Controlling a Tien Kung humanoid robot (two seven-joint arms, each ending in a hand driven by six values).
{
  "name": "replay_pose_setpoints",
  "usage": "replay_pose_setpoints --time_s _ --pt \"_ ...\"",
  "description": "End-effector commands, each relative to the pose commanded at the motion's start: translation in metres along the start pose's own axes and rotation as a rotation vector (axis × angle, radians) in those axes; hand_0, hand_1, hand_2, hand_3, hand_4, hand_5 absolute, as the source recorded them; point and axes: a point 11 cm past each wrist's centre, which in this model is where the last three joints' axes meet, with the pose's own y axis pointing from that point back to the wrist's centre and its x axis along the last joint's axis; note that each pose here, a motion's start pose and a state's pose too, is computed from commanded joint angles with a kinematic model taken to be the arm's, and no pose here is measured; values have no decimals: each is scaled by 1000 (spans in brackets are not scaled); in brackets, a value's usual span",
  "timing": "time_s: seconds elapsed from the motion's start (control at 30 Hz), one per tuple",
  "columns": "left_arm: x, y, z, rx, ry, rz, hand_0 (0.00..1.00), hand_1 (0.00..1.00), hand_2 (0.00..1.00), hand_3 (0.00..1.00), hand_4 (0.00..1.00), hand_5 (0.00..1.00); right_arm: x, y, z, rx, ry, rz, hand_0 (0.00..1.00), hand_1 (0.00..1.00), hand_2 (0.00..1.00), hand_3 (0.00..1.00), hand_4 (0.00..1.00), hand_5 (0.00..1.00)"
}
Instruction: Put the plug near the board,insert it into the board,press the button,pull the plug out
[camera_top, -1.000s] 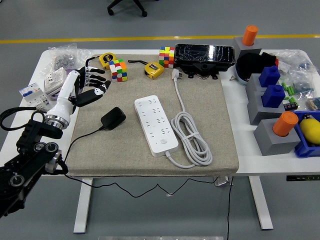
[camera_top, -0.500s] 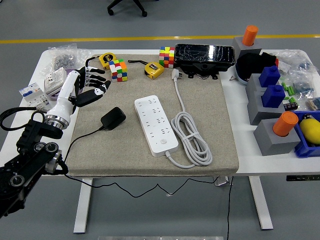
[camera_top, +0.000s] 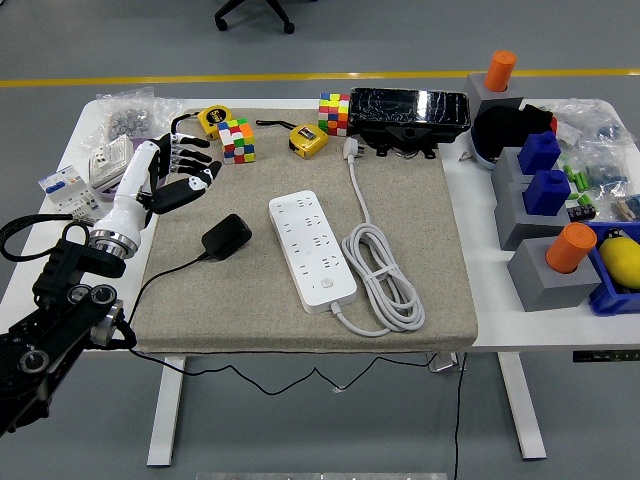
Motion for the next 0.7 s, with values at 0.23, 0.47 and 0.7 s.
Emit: replay_pose_setpoints --time_s 0.23,0.47,0.7 --pt "0 -1 1 -3 -1 -1 498 521 527 581 755 200 -1 0 -2 4 -2 -1 576 637 630 554 896 427" --pt "0 0 0 2 -5 -5 498 521 527 581 755 199 0 0 1 -2 2 0 576 637 629 555 897 425" --pt "-2 -2 2 -3 -11 -14 498 520 527 581 755 199 -1 0 -4 5 8 -2 576 637 630 554 896 427"
